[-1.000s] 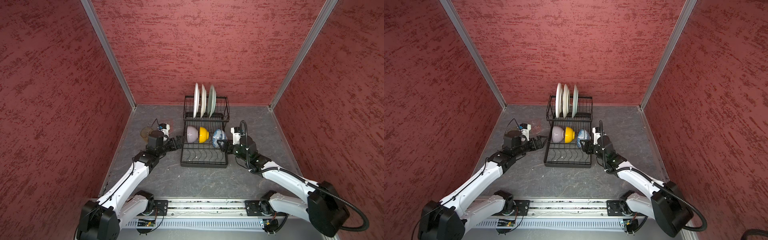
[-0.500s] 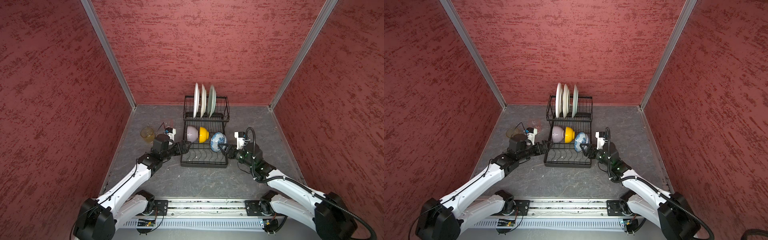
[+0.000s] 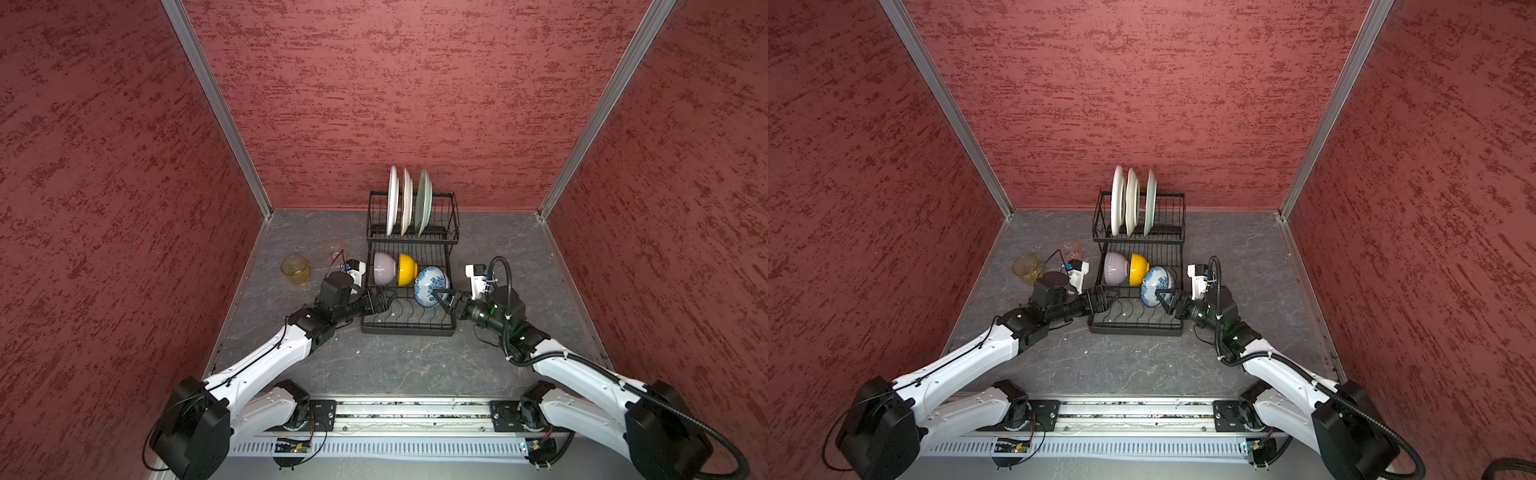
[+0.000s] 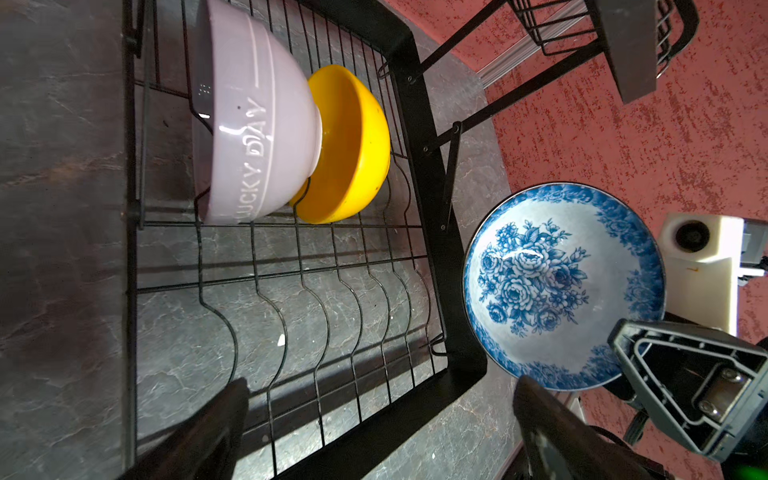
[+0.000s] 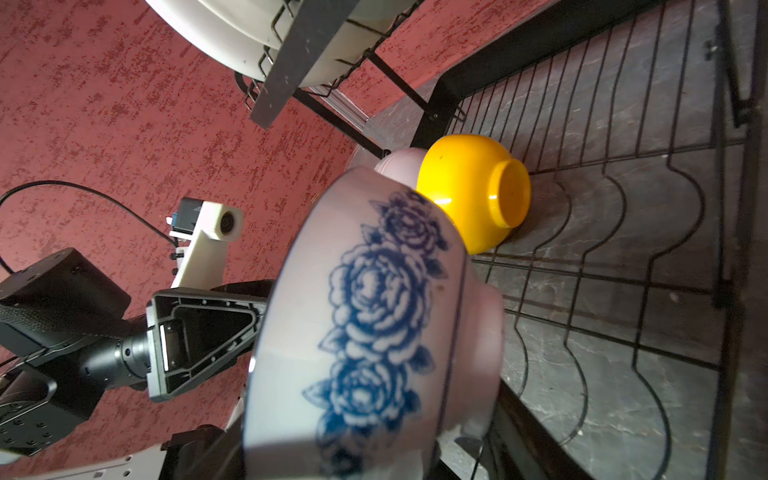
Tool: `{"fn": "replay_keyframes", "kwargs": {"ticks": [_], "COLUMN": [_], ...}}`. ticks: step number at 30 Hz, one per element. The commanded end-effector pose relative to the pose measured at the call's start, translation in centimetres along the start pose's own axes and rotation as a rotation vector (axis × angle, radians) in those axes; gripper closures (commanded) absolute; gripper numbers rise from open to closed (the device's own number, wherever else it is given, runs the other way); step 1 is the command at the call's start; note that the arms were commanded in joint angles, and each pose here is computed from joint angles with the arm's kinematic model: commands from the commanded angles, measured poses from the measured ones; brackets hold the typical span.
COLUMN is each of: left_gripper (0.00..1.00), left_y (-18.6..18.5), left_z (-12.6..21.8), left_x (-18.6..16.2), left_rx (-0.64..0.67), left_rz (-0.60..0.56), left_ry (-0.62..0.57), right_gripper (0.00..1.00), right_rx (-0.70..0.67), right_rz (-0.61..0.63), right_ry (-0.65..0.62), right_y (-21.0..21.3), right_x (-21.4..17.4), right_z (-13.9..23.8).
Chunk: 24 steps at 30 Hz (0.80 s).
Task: Unload the mixed dishes from the dish rack
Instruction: 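Lift the floral bowl from the rack while the left gripper moves toward it, then close the left gripper on the floral bowl rim held by the right gripper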
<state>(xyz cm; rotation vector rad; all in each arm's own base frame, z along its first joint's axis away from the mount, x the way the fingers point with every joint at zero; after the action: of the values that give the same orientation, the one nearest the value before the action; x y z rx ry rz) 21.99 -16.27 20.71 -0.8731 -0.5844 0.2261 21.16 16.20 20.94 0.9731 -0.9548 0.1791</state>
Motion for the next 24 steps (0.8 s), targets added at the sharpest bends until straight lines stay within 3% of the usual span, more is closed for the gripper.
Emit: {"fn": "replay_keyframes", "kwargs": {"ticks": [1,24], "left_gripper": [0.01,0.0], "left_y": [-0.5,-1.8], "left_z": [-0.6,-4.1], "left_x": [-0.1,-0.8], "left_rx": [-0.036,-0.071], "left_rz": [0.009,-0.015], "left_ry": [-0.003,0.067], "right_gripper": [0.45,0.43], "right_rx": [0.126,0.256], "right_rz": [0.023,0.013], "right_ry": [-0.081,-0.044], "right_y": [1.8,2.3], "right_x": [1.6,1.1], "right_z": [0.1,-0.6]}}
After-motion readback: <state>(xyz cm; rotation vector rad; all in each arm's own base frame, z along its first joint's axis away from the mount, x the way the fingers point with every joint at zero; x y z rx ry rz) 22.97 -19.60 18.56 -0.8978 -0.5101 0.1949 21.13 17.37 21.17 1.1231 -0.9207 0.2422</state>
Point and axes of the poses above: each gripper's point midway between its finger pads, its own z axis back along the fingers, its own y axis along the line the jaws close on, x = y × z, the point moved 9 cm from there along z, back along the fingers, and after that the axes turned 12 degrees about z, right-handed, at the moved point
